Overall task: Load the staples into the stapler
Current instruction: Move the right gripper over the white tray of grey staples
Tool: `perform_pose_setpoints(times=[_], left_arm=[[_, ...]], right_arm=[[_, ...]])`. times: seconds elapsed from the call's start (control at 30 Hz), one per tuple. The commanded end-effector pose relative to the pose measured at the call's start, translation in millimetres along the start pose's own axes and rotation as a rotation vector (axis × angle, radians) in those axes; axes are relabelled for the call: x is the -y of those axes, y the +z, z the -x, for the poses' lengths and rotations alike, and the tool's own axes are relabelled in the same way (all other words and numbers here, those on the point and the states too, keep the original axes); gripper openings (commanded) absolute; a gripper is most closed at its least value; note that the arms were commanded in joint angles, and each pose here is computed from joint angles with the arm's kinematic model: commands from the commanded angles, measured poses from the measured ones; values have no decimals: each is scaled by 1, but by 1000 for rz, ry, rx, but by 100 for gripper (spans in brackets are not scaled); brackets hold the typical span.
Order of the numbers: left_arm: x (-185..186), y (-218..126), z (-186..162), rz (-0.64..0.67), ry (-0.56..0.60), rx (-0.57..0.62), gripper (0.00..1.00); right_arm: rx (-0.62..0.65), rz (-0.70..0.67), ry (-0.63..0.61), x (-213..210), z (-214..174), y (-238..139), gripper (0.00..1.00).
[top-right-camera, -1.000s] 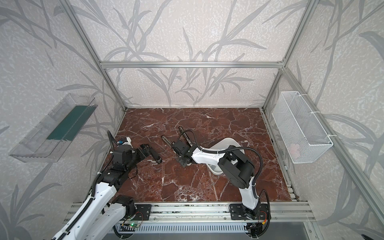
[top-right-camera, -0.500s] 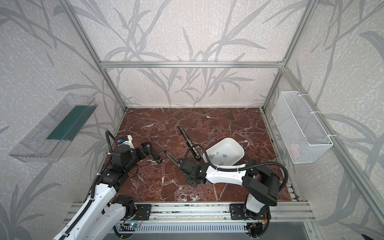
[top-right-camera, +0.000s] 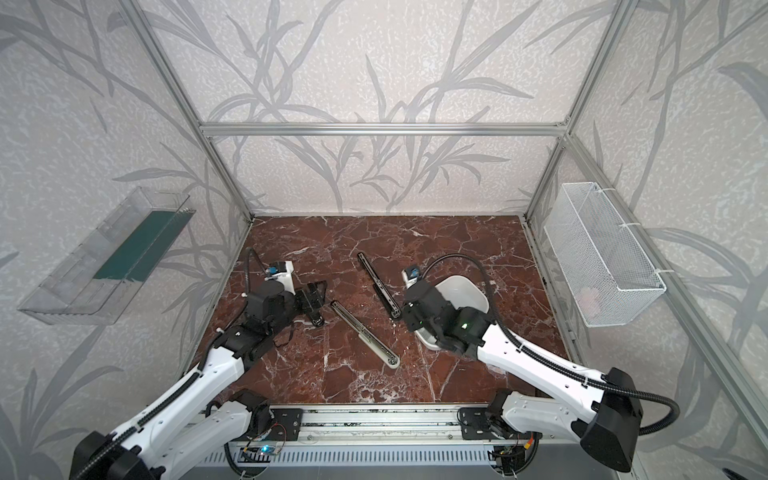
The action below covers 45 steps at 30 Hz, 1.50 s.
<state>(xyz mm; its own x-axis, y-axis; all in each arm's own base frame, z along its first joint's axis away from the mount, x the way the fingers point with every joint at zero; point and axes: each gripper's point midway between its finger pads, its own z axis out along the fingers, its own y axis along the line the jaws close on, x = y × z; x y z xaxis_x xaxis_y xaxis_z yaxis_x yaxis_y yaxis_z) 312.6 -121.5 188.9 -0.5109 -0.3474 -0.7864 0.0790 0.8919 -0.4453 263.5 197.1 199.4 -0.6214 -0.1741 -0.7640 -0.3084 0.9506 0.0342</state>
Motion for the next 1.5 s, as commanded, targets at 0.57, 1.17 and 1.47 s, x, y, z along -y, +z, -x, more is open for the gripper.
perform_pose_setpoints(times=[0.57,1.17,1.47], left_arm=[[16,10,35,82,210,120,86],[18,4,43,81,227,150,86],[17,-1,44,83,224,153,86]], right_arm=[[-550,-84,48,39,-137,48,25],[-445,128,212,-51,-101,92,18],[-394,85,123,-60,-69,126,22]])
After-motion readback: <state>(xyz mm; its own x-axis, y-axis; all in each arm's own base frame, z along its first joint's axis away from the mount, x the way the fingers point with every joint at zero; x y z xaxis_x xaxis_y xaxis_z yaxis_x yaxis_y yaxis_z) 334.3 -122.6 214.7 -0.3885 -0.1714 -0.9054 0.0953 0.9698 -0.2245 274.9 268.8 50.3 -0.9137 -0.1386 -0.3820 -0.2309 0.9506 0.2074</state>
